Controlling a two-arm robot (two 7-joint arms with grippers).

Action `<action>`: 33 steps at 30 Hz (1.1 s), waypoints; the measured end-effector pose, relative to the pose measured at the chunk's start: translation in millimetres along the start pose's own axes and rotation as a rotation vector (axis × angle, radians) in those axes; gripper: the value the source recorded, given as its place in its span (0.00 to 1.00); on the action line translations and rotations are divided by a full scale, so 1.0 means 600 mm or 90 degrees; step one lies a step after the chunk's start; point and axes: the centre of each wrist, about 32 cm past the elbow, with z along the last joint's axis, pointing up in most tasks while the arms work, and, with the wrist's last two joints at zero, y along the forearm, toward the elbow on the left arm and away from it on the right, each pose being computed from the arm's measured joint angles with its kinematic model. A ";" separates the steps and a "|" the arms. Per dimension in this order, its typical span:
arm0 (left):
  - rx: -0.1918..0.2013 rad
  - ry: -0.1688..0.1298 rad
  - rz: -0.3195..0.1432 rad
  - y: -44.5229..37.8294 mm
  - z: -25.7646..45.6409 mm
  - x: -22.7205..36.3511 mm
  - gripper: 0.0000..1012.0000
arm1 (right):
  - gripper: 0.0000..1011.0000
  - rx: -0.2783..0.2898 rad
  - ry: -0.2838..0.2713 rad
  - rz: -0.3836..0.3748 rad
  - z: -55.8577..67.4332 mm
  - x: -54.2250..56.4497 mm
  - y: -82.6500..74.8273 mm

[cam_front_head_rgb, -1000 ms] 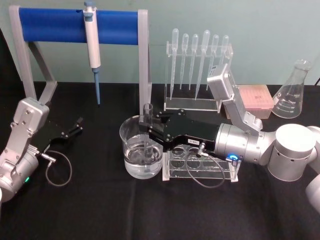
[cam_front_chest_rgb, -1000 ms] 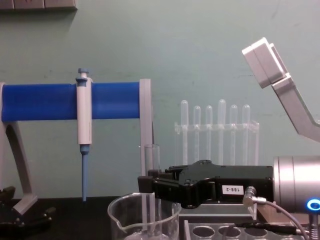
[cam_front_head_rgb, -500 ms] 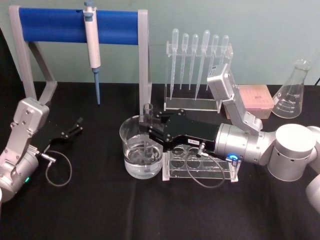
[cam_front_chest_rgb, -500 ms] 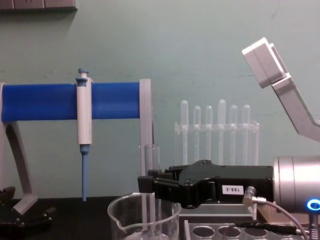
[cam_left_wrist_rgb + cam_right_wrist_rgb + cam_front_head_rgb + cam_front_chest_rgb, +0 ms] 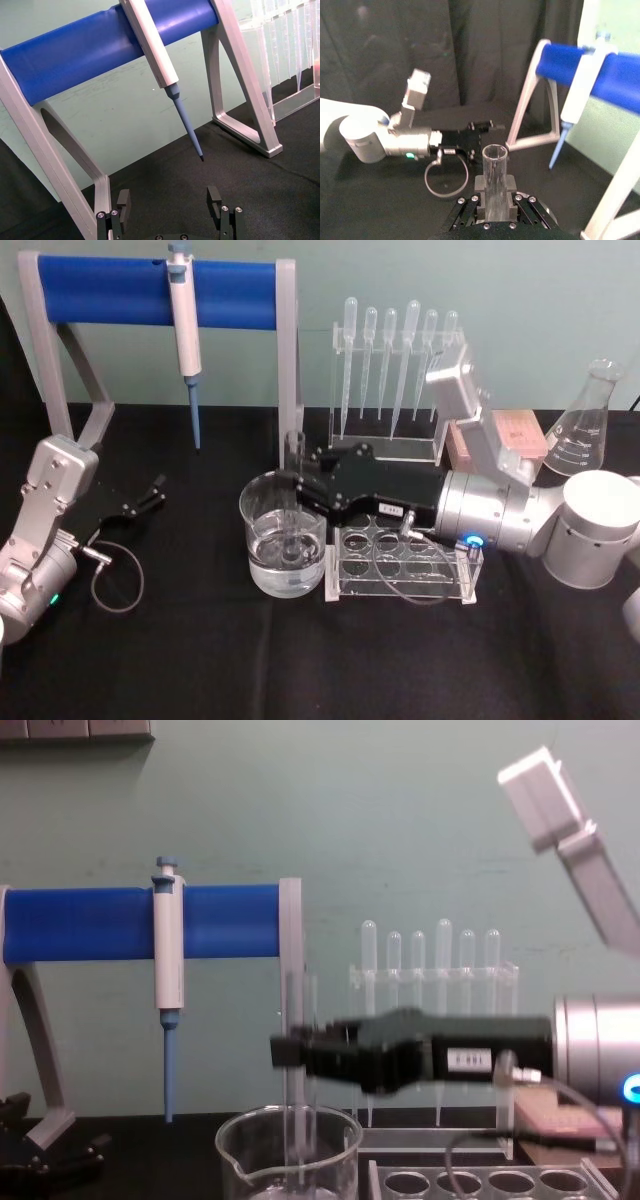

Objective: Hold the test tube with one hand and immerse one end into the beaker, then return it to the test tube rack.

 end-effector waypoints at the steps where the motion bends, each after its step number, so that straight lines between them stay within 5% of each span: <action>1: 0.000 0.000 0.000 0.000 0.000 0.0000 0.99 | 0.22 0.003 -0.002 0.001 0.004 0.000 0.000; 15: 0.000 0.000 0.000 0.000 0.000 0.0000 0.99 | 0.22 0.074 -0.033 -0.004 0.090 0.005 -0.018; 24: 0.000 0.000 0.000 0.000 0.000 0.0000 0.99 | 0.22 0.089 -0.039 -0.017 0.112 0.011 -0.050; 33: 0.000 0.000 0.000 0.000 0.000 0.0000 0.99 | 0.22 0.087 -0.039 -0.049 0.106 0.030 -0.107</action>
